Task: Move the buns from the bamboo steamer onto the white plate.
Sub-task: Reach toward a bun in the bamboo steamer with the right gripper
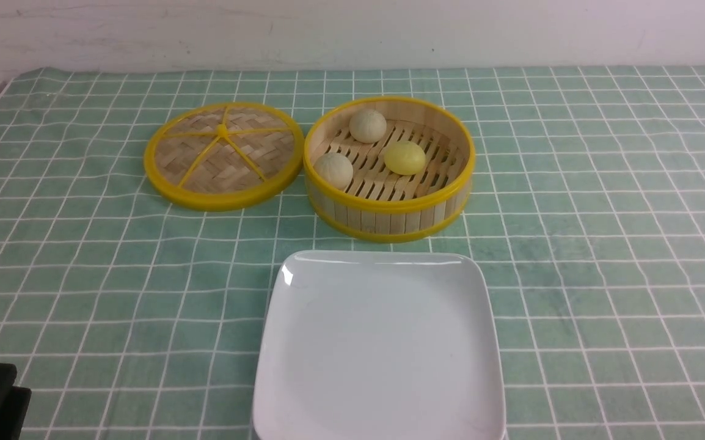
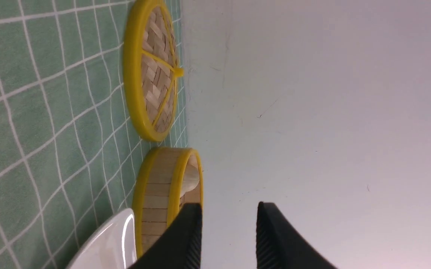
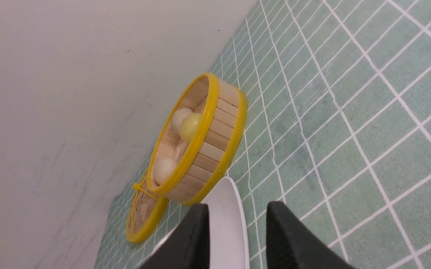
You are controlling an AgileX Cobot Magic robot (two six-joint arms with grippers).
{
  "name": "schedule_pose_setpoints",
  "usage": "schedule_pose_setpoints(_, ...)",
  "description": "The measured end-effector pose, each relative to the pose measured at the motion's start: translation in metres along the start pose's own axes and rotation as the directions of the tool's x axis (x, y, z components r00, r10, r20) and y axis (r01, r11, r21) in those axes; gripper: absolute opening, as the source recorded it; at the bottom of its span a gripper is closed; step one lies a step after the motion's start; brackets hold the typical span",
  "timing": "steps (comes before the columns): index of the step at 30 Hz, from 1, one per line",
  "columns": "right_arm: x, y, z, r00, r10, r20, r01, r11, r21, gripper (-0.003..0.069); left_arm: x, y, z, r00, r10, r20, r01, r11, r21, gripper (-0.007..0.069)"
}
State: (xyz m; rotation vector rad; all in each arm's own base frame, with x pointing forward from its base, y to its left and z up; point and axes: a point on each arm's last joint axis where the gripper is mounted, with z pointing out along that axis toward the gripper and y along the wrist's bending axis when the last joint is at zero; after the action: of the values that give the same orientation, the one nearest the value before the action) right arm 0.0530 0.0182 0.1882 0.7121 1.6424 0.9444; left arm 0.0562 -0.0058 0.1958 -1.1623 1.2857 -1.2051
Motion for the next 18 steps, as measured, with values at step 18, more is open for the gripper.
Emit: schedule_pose_setpoints(18,-0.059,0.086,0.042,0.627,-0.374,-0.683,0.661,0.719,0.214,0.0,0.01,-0.11,0.039,0.484,0.583,-0.653,-0.839,0.52,-0.158,0.0001)
